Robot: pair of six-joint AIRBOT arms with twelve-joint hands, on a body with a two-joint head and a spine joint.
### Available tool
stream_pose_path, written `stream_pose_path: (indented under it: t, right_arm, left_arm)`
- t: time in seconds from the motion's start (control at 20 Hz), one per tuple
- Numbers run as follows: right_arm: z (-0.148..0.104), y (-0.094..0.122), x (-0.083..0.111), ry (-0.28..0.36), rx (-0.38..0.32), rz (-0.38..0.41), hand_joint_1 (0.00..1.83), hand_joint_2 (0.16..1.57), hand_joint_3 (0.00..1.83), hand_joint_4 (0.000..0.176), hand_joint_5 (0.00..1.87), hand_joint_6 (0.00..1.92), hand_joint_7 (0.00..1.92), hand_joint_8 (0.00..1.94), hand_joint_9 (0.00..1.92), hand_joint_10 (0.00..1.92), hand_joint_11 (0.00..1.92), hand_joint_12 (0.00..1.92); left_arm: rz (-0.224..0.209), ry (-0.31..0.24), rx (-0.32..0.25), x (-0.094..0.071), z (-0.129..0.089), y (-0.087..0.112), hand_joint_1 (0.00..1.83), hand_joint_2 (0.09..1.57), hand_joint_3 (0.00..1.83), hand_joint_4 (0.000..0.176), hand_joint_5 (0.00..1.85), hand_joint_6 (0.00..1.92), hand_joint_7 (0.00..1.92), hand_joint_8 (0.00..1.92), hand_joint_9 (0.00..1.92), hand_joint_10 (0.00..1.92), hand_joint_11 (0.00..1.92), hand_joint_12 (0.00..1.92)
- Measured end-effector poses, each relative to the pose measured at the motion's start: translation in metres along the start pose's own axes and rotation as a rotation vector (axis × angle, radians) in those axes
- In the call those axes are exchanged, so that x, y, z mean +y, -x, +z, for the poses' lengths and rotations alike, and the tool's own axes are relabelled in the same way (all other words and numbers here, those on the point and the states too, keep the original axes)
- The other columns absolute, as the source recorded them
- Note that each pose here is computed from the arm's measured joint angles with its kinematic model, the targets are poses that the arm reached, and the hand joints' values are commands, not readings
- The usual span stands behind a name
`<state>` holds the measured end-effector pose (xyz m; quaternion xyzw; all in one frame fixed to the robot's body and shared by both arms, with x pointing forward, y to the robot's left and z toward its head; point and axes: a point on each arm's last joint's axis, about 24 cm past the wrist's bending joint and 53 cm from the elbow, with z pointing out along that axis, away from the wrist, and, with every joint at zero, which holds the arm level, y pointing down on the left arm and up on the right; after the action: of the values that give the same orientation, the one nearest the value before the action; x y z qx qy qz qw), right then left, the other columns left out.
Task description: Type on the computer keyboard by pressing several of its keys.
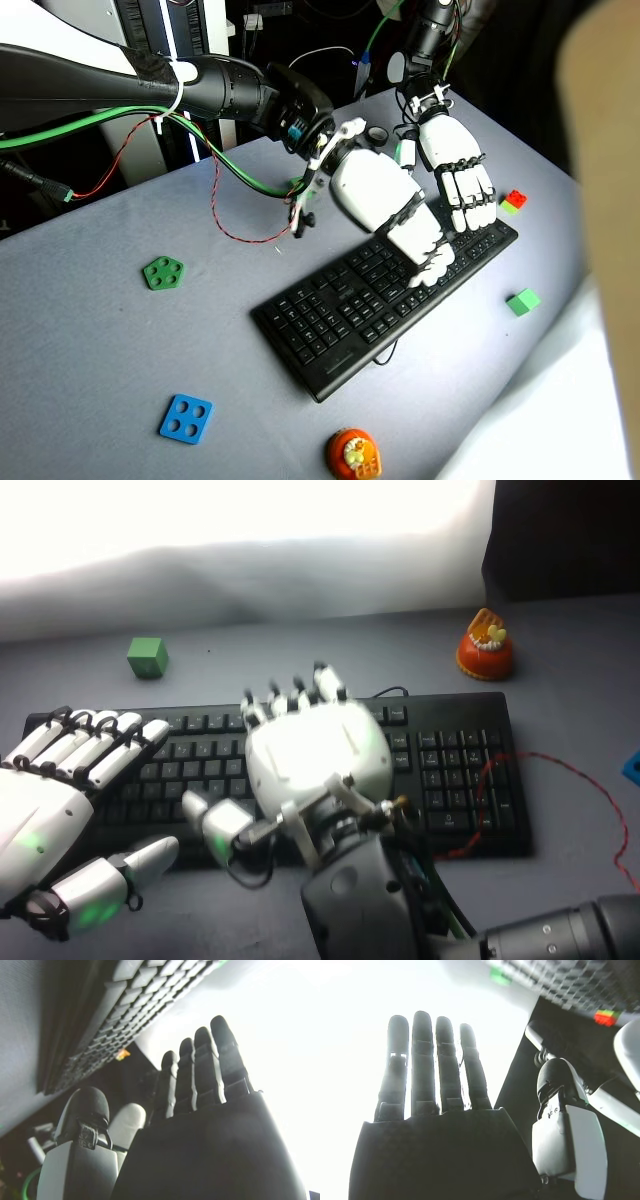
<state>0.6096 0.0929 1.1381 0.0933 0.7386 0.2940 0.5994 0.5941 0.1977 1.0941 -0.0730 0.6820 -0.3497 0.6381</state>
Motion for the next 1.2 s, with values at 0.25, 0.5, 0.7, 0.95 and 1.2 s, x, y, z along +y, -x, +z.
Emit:
stream_pose_path:
  t: [0.25,0.5,0.7,0.95,1.2]
  right_arm:
    - [0.008,-0.022,0.003,0.023,0.046,0.031,0.00,1.17,0.00,0.000,0.45,0.07,0.60,0.06,0.54,0.12,0.00,1.36]
    - [0.014,-0.021,0.007,0.026,0.018,0.052,0.00,1.18,0.00,0.000,0.84,0.17,0.67,0.02,0.55,0.19,0.00,1.45]
    - [0.012,-0.021,0.013,0.038,0.008,0.062,0.00,1.20,0.00,0.000,0.58,0.05,0.91,0.06,0.72,0.47,0.01,1.50]
    - [0.012,-0.022,0.015,0.045,0.010,0.064,0.00,1.18,0.00,0.000,0.99,0.12,0.66,0.00,0.44,0.38,0.00,1.50]
    - [0.013,-0.023,0.017,0.049,0.012,0.067,0.00,1.21,0.00,0.000,0.57,0.00,0.89,0.02,0.72,0.67,0.08,1.57]
  left_arm:
    - [0.008,0.022,0.038,0.008,-0.009,-0.011,0.11,1.33,0.00,0.025,0.24,0.04,0.33,0.03,0.29,0.05,0.00,0.86]
    - [0.000,0.028,0.065,0.009,-0.014,-0.023,0.18,1.32,0.00,0.000,0.63,0.17,0.50,0.04,0.40,0.10,0.00,1.14]
    - [0.001,0.016,0.043,0.006,-0.014,-0.018,0.20,1.32,0.00,0.000,0.41,0.04,0.63,0.06,0.48,0.13,0.00,1.02]
    - [0.005,0.012,0.037,0.006,-0.010,-0.015,0.19,1.34,0.00,0.000,0.79,0.17,0.47,0.00,0.38,0.07,0.00,1.07]
    - [0.003,0.010,0.032,0.006,-0.008,-0.014,0.14,1.34,0.00,0.003,0.33,0.00,0.57,0.02,0.49,0.08,0.00,0.82]
